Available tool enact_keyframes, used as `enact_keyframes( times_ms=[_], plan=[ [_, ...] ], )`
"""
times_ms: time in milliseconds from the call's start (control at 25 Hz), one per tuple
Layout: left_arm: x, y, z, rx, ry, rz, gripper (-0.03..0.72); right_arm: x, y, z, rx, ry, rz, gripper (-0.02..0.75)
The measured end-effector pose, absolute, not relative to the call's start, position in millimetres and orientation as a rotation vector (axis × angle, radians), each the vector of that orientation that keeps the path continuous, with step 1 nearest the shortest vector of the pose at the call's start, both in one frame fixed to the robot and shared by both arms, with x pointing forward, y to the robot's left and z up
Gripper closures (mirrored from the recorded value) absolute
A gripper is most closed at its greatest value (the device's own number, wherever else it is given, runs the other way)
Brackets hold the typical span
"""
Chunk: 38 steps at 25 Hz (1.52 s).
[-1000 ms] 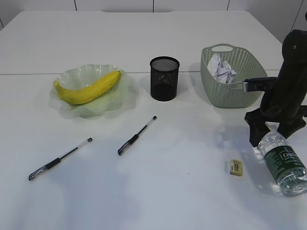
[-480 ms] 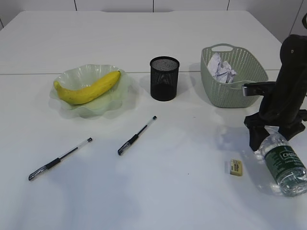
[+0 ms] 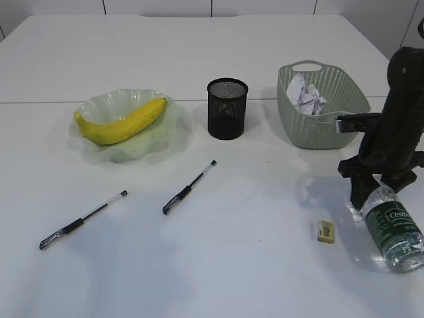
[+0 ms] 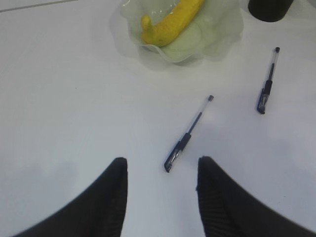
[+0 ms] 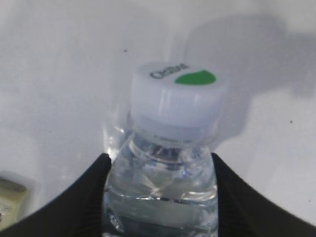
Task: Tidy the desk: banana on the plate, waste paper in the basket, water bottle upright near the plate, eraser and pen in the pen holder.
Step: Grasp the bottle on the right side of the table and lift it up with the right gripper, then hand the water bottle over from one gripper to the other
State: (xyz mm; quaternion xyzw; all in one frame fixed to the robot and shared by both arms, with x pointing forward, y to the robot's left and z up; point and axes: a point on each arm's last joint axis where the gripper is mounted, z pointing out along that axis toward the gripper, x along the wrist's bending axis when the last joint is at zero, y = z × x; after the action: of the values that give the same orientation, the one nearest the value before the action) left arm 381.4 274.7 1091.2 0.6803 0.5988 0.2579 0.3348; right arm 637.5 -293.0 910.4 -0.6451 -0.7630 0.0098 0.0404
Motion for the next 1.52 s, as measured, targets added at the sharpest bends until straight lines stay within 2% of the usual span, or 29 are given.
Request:
enact_keyframes(
  times_ms=[360, 720, 1520],
  plan=[
    [381.3, 274.8, 1091.1, 1.777, 1.563, 0.673, 0.361, 635.5, -293.0, 922.5, -1.988, -2.353, 0.005, 0.358],
    [381.4, 275.1, 1091.1, 1.780, 1.563, 0.678, 0.361, 627.3, -285.8, 991.4, -1.979, -2.463, -0.280, 0.358],
    [381.4, 275.1, 1091.1, 1.780, 1.563, 0.678, 0.361, 612.0, -268.7, 1069.9, -1.715, -2.734, -0.837, 0.360]
  ],
)
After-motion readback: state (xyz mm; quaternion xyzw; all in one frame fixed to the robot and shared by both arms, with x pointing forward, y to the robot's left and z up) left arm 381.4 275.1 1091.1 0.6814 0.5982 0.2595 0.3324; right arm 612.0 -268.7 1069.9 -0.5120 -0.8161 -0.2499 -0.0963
